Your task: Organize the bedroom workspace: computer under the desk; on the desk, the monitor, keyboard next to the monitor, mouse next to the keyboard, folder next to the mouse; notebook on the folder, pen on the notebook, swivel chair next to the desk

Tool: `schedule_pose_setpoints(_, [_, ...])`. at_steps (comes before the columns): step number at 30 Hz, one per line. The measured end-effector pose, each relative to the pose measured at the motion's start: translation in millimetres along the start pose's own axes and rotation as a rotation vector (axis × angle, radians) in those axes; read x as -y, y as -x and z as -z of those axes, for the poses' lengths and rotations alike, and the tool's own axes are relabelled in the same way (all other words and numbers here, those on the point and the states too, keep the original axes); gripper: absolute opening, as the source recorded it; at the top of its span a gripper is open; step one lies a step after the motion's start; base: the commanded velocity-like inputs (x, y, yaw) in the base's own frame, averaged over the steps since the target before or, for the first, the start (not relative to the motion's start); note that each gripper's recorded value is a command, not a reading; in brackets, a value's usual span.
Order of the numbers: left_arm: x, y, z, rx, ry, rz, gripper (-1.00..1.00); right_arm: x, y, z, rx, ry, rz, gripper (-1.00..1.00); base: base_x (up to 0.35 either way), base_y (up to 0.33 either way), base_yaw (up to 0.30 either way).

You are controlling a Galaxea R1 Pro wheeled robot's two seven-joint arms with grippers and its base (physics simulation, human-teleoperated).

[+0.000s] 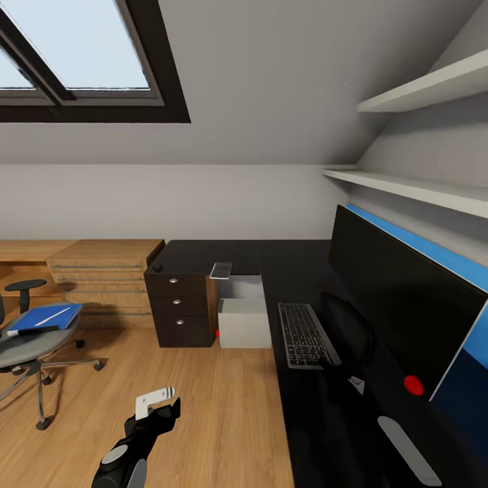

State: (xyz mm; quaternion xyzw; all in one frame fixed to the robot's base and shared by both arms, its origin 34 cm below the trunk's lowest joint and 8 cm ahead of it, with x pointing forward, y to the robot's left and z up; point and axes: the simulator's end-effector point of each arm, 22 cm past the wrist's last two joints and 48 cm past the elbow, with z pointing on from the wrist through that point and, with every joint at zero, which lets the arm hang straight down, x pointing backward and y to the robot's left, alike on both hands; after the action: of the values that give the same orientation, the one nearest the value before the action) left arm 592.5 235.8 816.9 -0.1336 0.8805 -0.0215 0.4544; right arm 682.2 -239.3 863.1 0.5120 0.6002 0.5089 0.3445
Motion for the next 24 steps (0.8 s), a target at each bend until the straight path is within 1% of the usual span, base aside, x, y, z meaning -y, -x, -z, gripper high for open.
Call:
schedule_pose_setpoints(5, [0.2,0.0,0.0,0.0,0.0,0.0,1.0,1.2,-1.2,-0.5,-0.001,-0.005,-0.001,-1.0,0.0,0.0,0.0])
schedule_pose_setpoints(12, [0.3,0.0,0.0,0.0,-0.001,0.0,1.0,2.9,-5.2,-4.1,-0.006,-0.014,0.016,-1.0,0.0,0.0,0.0])
schedule_pose_setpoints(17, [0.3,0.0,0.0,0.0,-0.001,0.0,1.0,1.2,-5.9,-8.0,-0.01,-0.015,0.037,-1.0,0.0,0.0,0.0])
schedule_pose_setpoints(24, [0.3,0.0,0.0,0.0,-0.001,0.0,1.0,-0.5,-7.6,-8.8,-0.01,-0.01,0.035,-1.0,0.0,0.0,0.0])
